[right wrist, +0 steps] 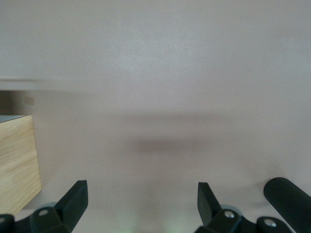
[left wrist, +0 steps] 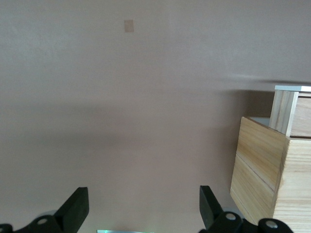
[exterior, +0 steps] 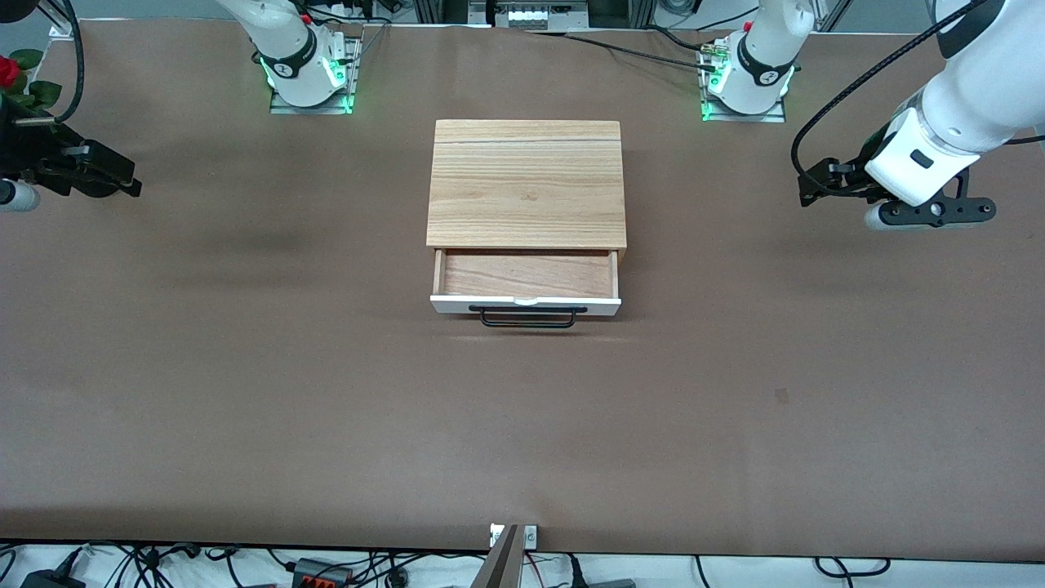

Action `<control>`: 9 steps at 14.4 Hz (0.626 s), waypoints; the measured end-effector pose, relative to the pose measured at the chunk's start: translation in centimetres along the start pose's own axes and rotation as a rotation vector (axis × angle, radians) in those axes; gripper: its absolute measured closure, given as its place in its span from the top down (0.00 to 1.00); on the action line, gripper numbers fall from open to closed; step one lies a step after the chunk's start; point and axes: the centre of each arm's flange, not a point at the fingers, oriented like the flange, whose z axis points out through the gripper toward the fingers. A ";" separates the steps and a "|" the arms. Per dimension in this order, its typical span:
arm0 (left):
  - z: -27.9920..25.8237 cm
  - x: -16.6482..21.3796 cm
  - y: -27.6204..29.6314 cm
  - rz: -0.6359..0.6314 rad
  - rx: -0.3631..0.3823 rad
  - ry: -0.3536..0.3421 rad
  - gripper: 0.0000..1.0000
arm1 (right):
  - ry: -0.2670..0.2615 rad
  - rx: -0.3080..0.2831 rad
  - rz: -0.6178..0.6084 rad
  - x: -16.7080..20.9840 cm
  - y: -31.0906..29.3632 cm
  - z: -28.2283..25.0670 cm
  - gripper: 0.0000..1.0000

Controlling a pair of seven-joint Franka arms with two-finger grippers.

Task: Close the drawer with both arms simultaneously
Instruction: 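Raise both grippers from rest and start toward the open drawer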

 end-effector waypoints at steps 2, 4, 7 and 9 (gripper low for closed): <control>-0.1 -0.1 0.2 0.003 0.001 -0.002 1.00 | 0.000 0.000 0.000 0.0 0.0 0.0 1.00; -0.2 -0.1 0.1 0.003 0.002 -0.005 1.00 | 0.000 0.000 0.000 0.0 0.0 0.0 1.00; -0.1 0.0 0.2 0.002 0.001 -0.004 1.00 | 0.000 0.000 0.000 0.0 0.0 0.0 1.00; 0.2 0.6 0.6 0.007 -0.004 0.017 1.00 | -0.003 0.000 0.000 0.1 0.0 0.1 1.00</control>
